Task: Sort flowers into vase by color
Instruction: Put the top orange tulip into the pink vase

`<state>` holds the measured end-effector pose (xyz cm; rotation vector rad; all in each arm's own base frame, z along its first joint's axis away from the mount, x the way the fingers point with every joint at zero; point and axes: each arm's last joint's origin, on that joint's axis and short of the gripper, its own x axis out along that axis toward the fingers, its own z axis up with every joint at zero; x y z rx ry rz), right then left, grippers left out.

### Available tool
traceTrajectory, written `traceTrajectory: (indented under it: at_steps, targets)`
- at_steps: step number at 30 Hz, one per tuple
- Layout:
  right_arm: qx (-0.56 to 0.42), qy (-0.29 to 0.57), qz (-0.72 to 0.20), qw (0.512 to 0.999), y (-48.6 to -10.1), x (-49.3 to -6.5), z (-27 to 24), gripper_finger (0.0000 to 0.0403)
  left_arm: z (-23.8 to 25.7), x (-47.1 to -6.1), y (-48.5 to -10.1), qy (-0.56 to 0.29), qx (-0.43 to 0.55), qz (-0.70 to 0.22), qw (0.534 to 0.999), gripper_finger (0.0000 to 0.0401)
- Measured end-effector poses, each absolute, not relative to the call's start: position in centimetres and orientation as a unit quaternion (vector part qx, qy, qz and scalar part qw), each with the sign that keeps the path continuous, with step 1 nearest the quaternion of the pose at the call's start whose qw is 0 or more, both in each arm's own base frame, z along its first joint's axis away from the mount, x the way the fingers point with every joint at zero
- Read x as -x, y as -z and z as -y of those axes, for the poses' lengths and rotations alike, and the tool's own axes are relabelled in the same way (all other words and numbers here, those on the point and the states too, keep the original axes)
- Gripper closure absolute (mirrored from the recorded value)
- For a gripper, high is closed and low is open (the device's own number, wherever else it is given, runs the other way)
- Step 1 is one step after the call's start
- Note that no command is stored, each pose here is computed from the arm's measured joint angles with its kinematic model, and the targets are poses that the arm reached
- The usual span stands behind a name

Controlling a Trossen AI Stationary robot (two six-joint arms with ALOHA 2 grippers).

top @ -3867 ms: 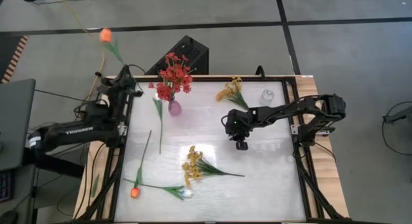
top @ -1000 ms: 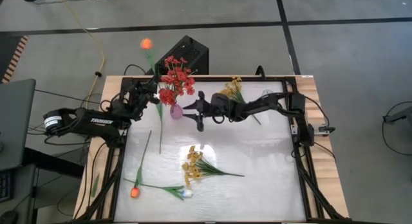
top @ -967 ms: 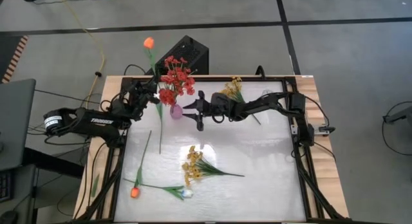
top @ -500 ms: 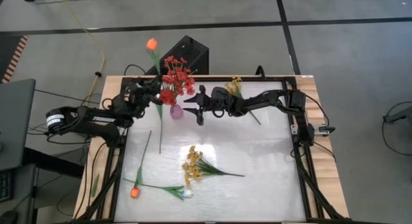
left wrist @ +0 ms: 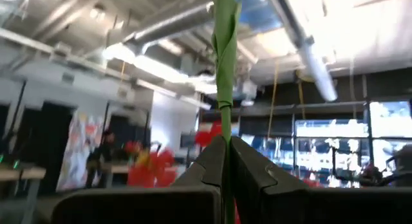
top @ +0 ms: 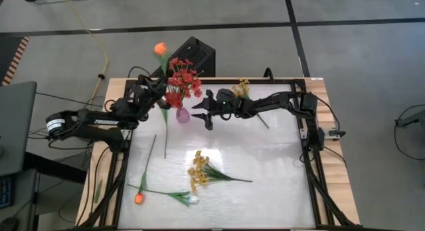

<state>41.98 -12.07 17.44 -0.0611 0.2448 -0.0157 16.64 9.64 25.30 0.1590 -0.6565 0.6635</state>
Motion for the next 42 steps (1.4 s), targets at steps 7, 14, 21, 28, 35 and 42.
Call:
traceTrajectory:
  at_steps: [7,14,21,28,35,42]
  targets:
    - [-0.008,-0.09,-0.178,0.98,-17.5,-41.2,11.3,0.0207,-8.6,-14.6,-27.3,-0.347,-0.131,0.302,0.878,0.0401]
    - [-0.002,-0.214,-0.154,0.965,-22.3,-39.5,8.8,0.0218,-6.2,-11.8,-29.7,-0.191,-0.115,0.388,0.894,0.0401]
    - [0.128,-0.196,-0.009,0.972,-30.1,-37.9,3.6,0.0231,-4.6,-13.7,-30.5,0.006,-0.052,0.375,0.925,0.0401]
    - [0.181,-0.089,0.083,0.976,-32.9,-37.8,0.3,0.0242,-2.0,-18.8,-32.0,0.098,-0.056,0.336,0.935,0.0401]
    - [0.166,-0.059,0.078,0.981,-33.2,-38.7,0.1,0.0251,-0.7,-22.7,-32.7,0.104,-0.081,0.268,0.954,0.0401]
    - [0.149,-0.064,0.06,0.985,-33.0,-38.8,0.0,0.0253,-0.5,-23.9,-32.6,0.072,-0.088,0.252,0.961,0.0401]
